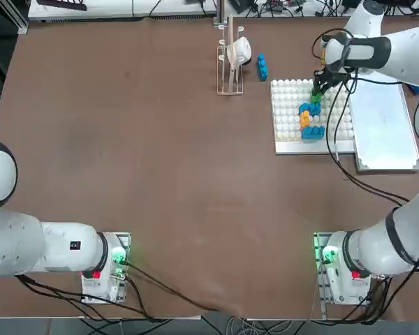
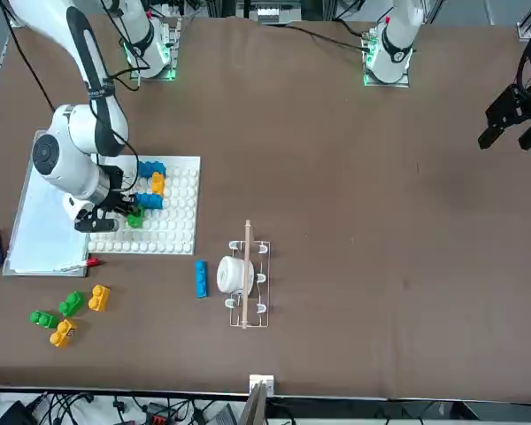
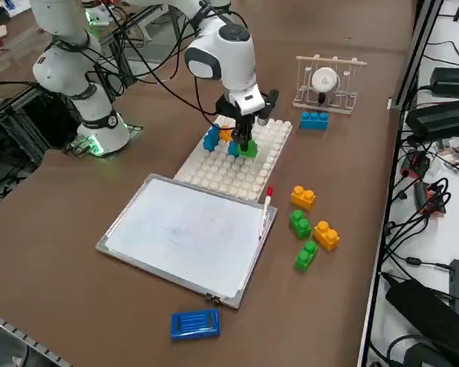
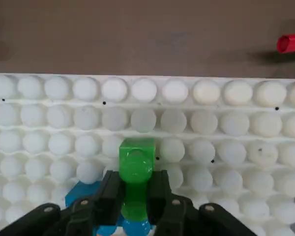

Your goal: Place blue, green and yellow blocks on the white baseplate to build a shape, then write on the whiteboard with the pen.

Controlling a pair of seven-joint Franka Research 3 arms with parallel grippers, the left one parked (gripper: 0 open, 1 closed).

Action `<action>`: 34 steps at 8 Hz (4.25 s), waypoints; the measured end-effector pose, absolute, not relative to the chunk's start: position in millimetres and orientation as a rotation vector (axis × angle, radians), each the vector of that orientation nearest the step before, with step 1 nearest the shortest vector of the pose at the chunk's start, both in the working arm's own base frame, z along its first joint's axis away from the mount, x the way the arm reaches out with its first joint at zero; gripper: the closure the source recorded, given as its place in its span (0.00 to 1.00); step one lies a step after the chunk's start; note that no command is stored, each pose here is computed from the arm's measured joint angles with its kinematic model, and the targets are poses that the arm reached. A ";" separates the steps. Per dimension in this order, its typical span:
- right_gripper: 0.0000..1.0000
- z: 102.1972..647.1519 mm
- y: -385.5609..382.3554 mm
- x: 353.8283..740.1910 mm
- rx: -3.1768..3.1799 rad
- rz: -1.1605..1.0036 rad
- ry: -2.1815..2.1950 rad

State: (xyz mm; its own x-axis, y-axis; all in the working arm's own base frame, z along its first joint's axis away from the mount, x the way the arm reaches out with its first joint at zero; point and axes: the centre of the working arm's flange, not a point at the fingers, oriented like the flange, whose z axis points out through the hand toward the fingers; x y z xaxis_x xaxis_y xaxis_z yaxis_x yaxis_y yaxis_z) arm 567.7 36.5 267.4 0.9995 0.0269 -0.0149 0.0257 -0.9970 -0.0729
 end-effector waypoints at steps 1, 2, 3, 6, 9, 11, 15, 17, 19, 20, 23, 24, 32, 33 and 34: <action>0.72 267.4 36.5 567.7 -3.068 0.024 -0.045; 0.72 267.1 36.4 567.6 -3.069 0.025 -0.046; 0.72 266.4 36.1 567.6 -3.069 0.026 -0.046; 0.72 257.0 35.0 567.7 -3.072 0.031 -0.041; 0.72 251.7 35.5 568.1 -3.074 0.032 -0.038; 0.72 248.7 35.9 568.4 -3.074 0.031 -0.037; 0.72 248.6 35.9 568.8 -3.074 0.034 -0.036; 0.72 248.6 35.9 569.0 -3.074 0.035 -0.036; 0.64 244.6 37.3 569.9 -3.074 0.044 -0.038; 0.59 242.6 37.3 569.7 -3.074 0.053 -0.038; 0.04 218.1 37.6 566.4 -3.080 0.103 -0.039; 0.00 218.9 37.5 566.8 -3.080 0.101 -0.039; 0.00 317.4 45.3 594.4 -3.046 0.046 -0.068; 0.00 337.9 52.7 599.8 -3.039 0.068 -0.067; 0.00 356.2 65.3 606.8 -3.034 0.102 -0.060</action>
